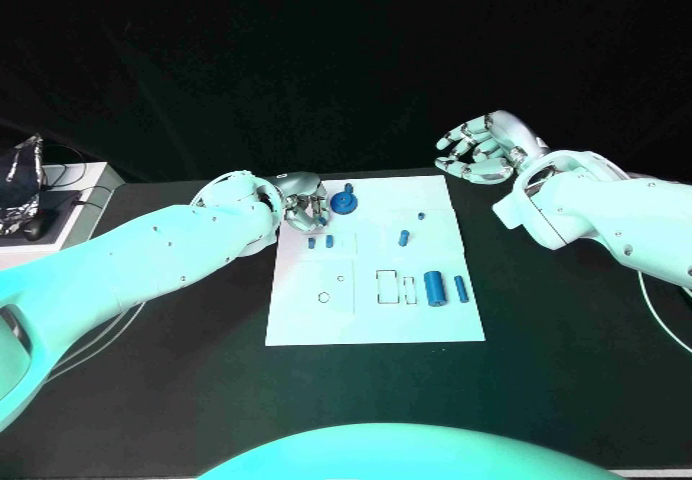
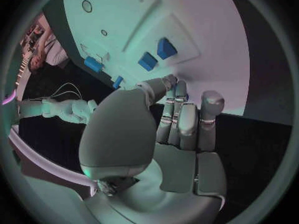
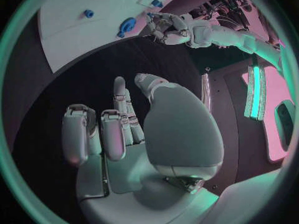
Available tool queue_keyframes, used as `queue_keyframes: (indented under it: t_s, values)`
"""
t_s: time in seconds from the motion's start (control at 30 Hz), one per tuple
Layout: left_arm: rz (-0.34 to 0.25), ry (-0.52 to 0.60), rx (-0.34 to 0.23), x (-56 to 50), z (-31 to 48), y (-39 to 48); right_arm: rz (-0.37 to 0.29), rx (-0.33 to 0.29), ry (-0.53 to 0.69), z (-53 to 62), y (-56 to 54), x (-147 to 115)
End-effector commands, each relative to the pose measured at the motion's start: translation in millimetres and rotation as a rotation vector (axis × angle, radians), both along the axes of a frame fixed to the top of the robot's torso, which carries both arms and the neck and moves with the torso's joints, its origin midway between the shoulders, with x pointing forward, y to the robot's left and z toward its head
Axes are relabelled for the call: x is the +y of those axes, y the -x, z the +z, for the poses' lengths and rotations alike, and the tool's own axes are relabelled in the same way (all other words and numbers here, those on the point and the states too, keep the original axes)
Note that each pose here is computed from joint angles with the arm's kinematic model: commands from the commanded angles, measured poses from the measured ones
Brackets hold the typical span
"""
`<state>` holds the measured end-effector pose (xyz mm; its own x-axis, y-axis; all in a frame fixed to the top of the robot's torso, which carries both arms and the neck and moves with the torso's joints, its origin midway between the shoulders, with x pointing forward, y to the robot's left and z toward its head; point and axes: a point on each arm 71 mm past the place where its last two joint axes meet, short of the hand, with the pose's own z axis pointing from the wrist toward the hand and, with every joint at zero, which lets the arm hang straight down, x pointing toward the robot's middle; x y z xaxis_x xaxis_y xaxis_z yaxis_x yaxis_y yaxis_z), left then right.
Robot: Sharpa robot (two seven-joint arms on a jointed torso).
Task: Assemble the parts on the task board
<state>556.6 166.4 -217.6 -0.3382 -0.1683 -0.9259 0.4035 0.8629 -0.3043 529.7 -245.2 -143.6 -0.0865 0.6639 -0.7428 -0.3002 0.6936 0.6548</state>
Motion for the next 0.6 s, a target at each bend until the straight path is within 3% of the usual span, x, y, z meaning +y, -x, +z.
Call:
queue_keyframes:
  t_s: [0.03, 0.6]
  values:
    - [-0.011, -0.021, 0.025, -3.0, -4.1, 1.0, 0.017, -0.001, 0.008, -0.1, 0.8, 2.2]
    - [-0.033, -0.037, 0.050, -8.4, -11.0, 4.6, 0.018, 0.002, 0.010, -0.2, 1.2, 2.2]
